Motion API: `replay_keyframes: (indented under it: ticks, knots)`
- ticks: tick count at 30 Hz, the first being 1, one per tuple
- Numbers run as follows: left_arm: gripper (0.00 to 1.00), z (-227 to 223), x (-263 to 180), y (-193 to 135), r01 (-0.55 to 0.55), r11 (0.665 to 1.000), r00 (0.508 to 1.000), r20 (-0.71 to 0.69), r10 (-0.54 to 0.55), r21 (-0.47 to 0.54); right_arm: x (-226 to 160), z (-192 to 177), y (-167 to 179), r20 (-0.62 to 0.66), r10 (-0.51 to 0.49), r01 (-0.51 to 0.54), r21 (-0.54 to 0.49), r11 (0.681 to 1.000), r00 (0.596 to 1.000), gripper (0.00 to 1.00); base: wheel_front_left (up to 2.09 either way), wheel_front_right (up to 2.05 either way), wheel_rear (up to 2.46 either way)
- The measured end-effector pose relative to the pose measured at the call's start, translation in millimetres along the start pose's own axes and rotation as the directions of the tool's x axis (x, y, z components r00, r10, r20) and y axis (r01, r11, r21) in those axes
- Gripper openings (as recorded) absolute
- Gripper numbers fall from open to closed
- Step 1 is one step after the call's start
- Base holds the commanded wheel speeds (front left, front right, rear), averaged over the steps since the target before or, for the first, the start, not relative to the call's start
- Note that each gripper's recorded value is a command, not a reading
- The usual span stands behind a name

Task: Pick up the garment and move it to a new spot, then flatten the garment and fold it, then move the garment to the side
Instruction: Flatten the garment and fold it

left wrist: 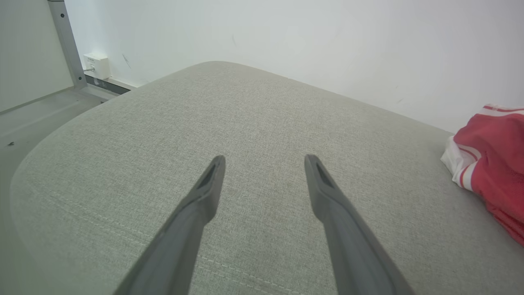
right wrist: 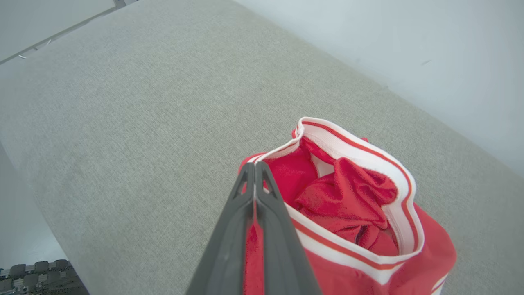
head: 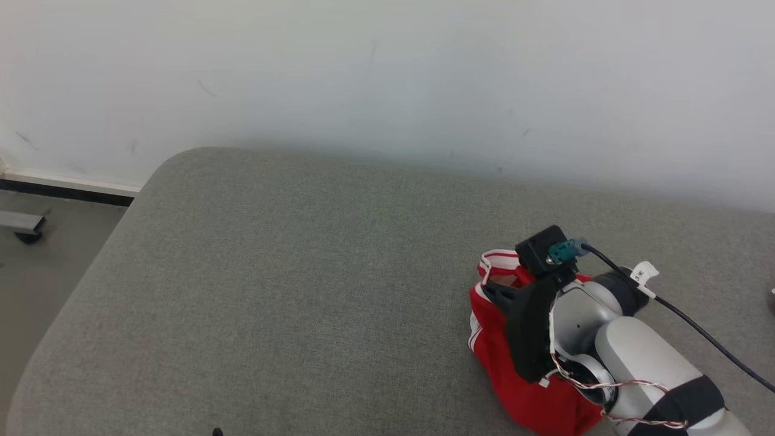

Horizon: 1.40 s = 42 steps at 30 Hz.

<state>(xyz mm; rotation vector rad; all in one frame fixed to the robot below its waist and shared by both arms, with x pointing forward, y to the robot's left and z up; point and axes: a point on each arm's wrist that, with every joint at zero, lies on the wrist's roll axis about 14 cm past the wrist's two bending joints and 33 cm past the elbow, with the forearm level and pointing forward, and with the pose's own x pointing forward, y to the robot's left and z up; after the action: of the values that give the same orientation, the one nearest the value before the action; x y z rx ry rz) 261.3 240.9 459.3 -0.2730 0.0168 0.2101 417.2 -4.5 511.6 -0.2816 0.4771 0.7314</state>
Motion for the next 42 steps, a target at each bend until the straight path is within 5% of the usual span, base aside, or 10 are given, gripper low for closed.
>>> replay_keyframes:
  ticks: [7,12,16,20,22,27,34,42]
  knots:
    - [1.0,0.7,2.3,-1.5,0.005,1.0,1.0,0.002,-0.005,-0.003,-4.1,82.5,22.6,0.24,0.075,-0.063,-0.06,0.996,0.968,0.0,0.0,0.0,0.0]
    - [1.0,1.6,5.7,-4.3,0.014,1.0,1.0,0.003,-0.014,-0.004,-19.3,148.7,39.7,0.427,0.14,-0.102,-0.109,0.989,0.894,0.0,0.0,0.0,0.0]
    - [1.0,0.9,8.1,-7.2,0.024,1.0,1.0,-0.001,-0.024,-0.003,-42.5,204.9,44.3,0.595,0.165,-0.1,-0.14,0.985,0.787,0.0,0.0,0.0,0.0]
    - [1.0,1.4,10.8,-10.1,0.033,0.999,0.999,0.0,-0.033,-0.004,-80.5,258.1,24.3,0.779,0.117,-0.05,-0.109,0.993,0.616,0.0,0.0,0.0,0.0]
    - [1.0,1.4,11.3,-11.0,0.036,0.999,0.999,0.0,-0.036,-0.004,-88.5,264.3,3.7,0.808,0.063,0.014,-0.088,0.996,0.586,0.0,0.0,0.0,0.0]
    - [1.0,0.6,13.1,-14.1,0.047,0.999,0.999,-0.004,-0.047,-0.004,-83.0,234.6,-55.7,0.771,-0.106,0.141,0.022,0.99,0.627,0.0,0.0,0.0,0.0]
    - [1.0,-3.0,17.4,-24.0,0.079,0.997,0.997,-0.017,-0.079,-0.002,-63.3,95.2,-145.9,0.487,-0.403,0.367,0.171,0.914,0.775,0.0,0.0,0.0,0.0]
    - [1.0,-6.9,22.0,-34.2,0.112,0.994,0.993,-0.032,-0.112,0.002,-91.7,-45.1,-193.0,0.19,-0.61,0.56,0.26,0.787,0.769,0.0,0.0,0.0,0.0]
